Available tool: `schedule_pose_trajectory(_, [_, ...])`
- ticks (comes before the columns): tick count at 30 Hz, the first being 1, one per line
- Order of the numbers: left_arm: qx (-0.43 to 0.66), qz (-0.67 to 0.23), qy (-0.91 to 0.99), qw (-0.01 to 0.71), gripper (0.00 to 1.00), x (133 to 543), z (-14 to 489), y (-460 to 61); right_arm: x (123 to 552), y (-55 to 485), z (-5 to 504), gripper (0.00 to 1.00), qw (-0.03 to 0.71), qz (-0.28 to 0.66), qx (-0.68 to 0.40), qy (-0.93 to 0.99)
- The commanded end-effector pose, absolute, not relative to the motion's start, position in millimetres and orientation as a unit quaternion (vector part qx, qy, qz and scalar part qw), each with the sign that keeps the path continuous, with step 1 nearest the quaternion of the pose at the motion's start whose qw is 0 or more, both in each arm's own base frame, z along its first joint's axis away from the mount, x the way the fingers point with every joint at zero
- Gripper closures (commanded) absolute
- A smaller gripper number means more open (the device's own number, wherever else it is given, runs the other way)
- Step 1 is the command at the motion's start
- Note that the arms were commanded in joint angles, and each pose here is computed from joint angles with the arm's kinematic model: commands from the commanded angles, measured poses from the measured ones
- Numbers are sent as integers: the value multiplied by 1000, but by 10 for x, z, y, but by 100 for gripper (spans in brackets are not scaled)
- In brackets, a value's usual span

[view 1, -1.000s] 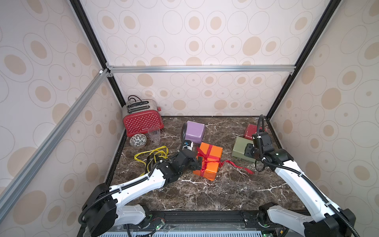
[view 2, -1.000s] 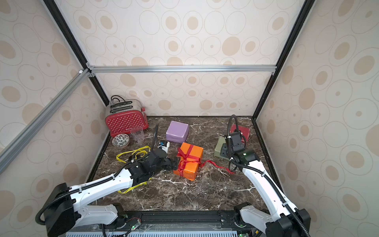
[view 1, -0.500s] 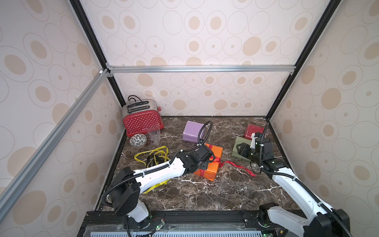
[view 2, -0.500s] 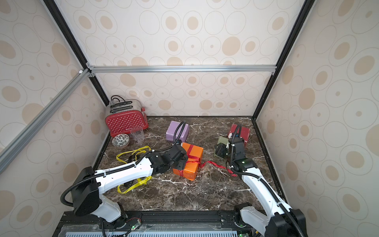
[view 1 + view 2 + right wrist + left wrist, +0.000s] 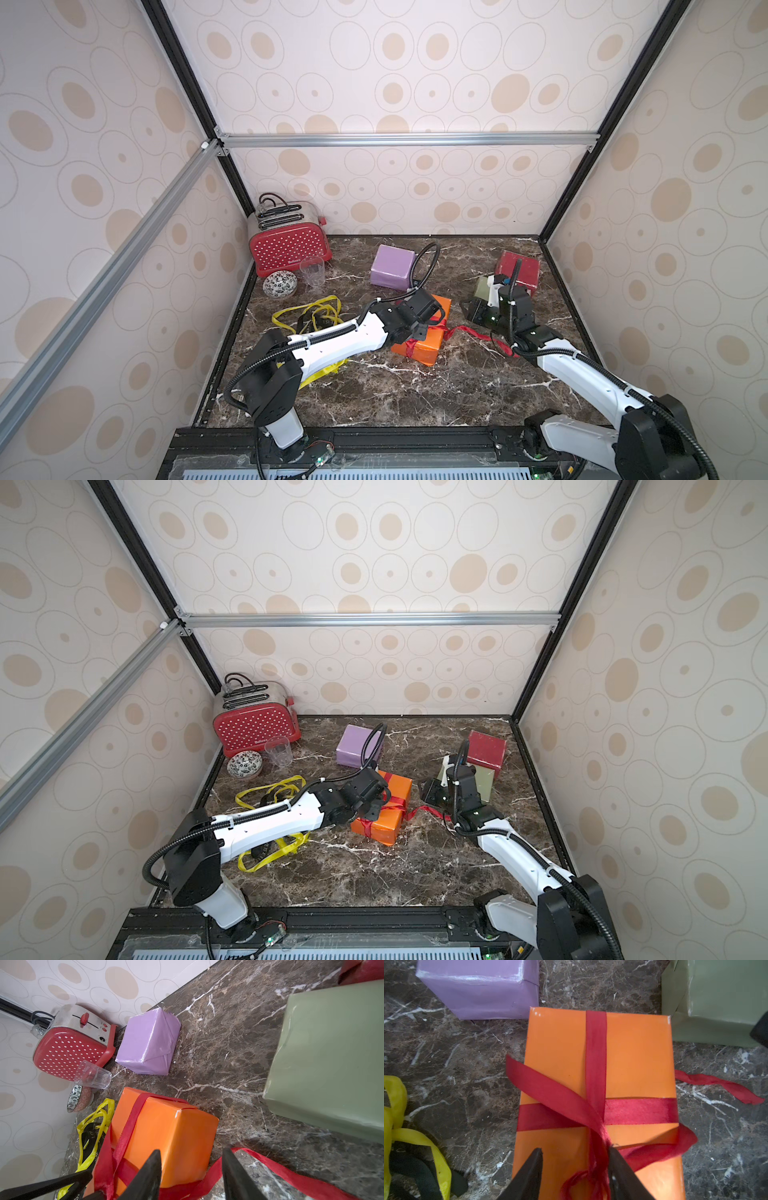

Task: Untie the ribbon bows on the gift boxes
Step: Untie the ribbon from the gift box.

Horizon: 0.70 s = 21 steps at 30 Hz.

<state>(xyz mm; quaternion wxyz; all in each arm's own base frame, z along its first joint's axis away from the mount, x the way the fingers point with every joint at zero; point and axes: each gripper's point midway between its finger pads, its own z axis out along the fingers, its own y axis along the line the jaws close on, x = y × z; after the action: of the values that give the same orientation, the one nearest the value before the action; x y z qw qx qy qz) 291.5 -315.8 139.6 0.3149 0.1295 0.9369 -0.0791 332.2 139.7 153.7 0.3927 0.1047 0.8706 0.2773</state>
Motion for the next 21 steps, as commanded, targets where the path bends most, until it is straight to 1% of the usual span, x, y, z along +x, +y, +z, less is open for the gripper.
schedule_pose_trajectory(1, [127,-83,936,318,63,2966,1470,-3235,3334,1448,1562,51,396,289,101,865])
schedule_pose_trajectory(2, [127,-80,935,321,68,2975,1477,-3221,3338,1467,1551,52,393,291,99,867])
schedule_pose_trajectory(4, [125,-73,932,332,85,2997,1521,-3180,3348,1502,1523,52,385,296,95,869])
schedule_pose_trajectory(5, [124,-71,931,335,92,3001,1540,-3166,3354,1515,1510,52,380,297,95,871])
schedule_pose_trajectory(6, [122,-70,930,338,98,3012,1558,-3148,3362,1531,1490,52,375,299,95,873])
schedule_pose_trajectory(7, [122,-70,929,341,100,3015,1582,-3138,3367,1548,1484,52,371,301,92,874])
schedule_pose_trajectory(11, [109,-63,926,356,100,3048,1667,-3023,3384,1606,1454,55,359,309,86,877])
schedule_pose_trajectory(14, [93,-65,923,369,100,3077,1739,-2919,3380,1669,1448,56,352,317,76,877])
schedule_pose_trajectory(15, [87,-66,922,371,98,3087,1757,-2881,3380,1701,1462,56,351,320,69,877])
schedule_pose_trajectory(17, [81,-77,921,374,100,3097,1788,-2850,3373,1759,1469,56,350,321,56,878])
schedule_pose_trajectory(21, [72,-87,918,380,100,3126,1876,-2775,3362,1865,1467,56,340,328,37,880])
